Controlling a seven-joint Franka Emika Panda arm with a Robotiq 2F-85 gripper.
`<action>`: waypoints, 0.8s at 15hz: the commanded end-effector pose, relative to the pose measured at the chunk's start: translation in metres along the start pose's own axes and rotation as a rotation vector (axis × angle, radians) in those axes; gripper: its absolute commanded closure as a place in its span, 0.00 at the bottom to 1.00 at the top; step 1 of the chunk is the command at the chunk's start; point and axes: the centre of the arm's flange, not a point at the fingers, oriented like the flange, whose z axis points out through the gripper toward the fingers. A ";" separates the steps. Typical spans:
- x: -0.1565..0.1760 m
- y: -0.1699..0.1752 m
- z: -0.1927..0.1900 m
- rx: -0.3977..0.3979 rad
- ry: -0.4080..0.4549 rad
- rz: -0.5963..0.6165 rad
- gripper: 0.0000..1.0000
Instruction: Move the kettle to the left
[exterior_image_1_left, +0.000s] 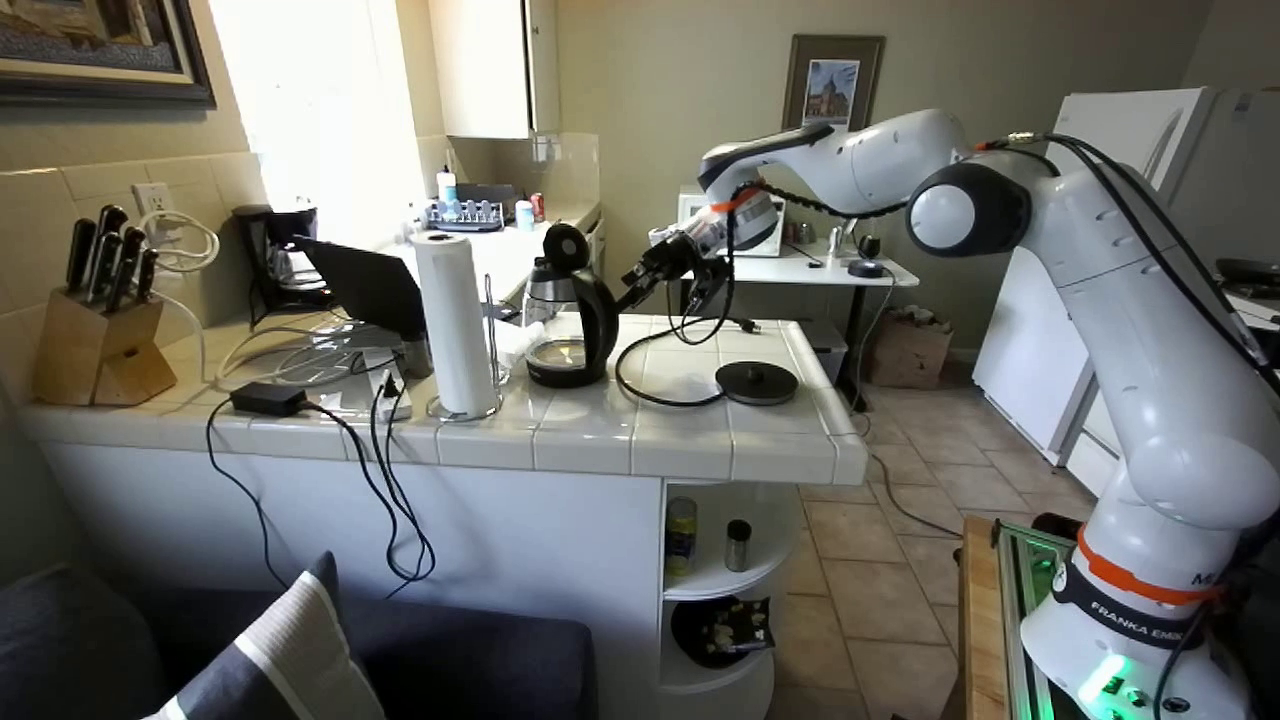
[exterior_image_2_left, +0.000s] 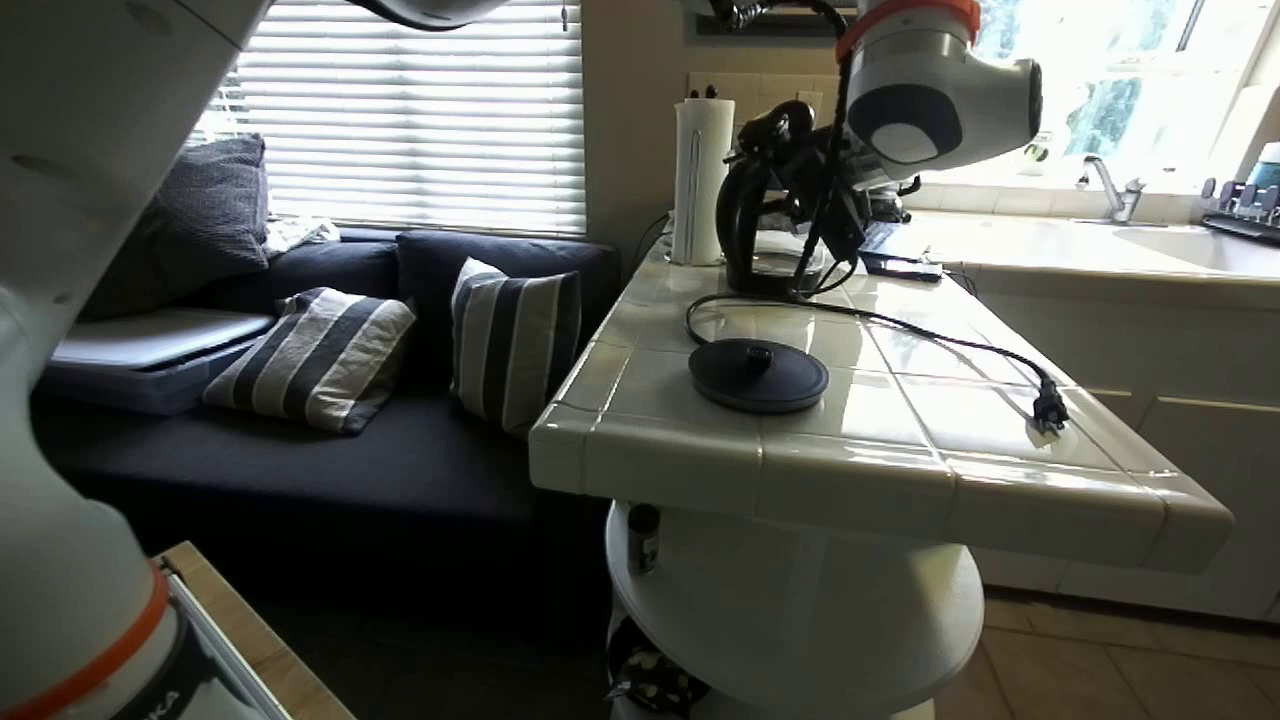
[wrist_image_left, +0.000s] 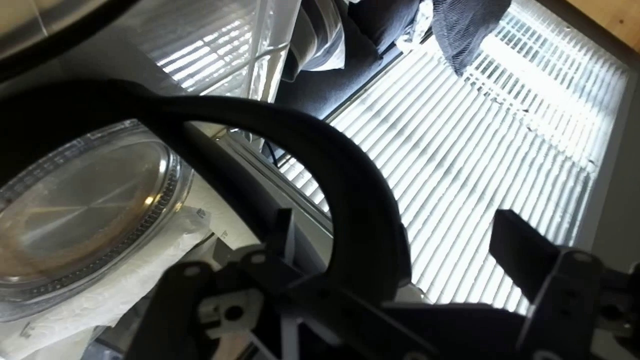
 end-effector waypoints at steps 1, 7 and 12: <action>-0.017 -0.051 -0.024 -0.164 -0.050 0.084 0.00; -0.025 -0.143 -0.079 -0.439 -0.219 0.046 0.00; -0.016 -0.208 -0.111 -0.665 -0.360 -0.013 0.00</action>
